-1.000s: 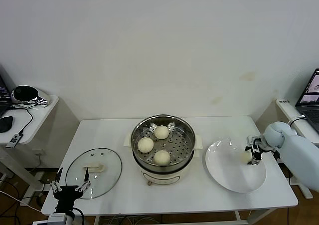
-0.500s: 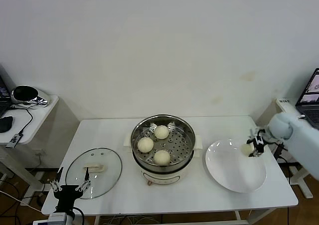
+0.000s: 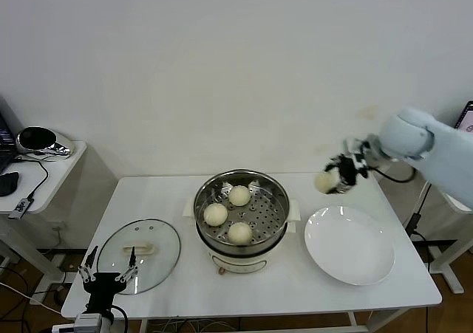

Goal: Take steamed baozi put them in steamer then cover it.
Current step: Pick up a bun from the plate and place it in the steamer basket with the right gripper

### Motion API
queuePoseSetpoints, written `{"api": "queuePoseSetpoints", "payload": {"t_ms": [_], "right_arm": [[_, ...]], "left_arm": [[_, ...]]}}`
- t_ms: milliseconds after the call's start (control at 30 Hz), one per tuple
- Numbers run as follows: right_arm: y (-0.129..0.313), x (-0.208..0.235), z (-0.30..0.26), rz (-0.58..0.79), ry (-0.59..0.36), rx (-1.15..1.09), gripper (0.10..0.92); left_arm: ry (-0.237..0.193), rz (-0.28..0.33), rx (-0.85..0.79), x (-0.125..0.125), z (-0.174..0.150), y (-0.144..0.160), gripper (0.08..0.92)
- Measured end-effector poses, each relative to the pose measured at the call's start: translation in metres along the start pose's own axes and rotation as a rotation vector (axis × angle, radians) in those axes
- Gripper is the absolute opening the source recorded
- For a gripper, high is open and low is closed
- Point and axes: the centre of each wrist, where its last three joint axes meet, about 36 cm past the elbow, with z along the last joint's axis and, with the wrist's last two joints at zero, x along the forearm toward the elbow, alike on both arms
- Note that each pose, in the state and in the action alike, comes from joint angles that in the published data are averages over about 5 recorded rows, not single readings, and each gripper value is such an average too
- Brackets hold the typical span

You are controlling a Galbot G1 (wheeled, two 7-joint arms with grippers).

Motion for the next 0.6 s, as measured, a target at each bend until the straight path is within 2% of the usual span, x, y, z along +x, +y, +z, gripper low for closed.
{"api": "queuePoseSetpoints", "payload": {"t_ms": [233, 600], "right_arm": [[-0.002, -0.014, -0.073, -0.048, -0.06, -0.017, 0.611], [0.005, -0.076, -0.121, -0.121, -0.014, -0.049, 0.611]], "left_arm": [[-0.008, -0.009, 0.008, -0.001, -0.002, 0.0, 0.823], [-0.02, -0.02, 0.02, 0.001, -0.01, 0.002, 0.823]]}}
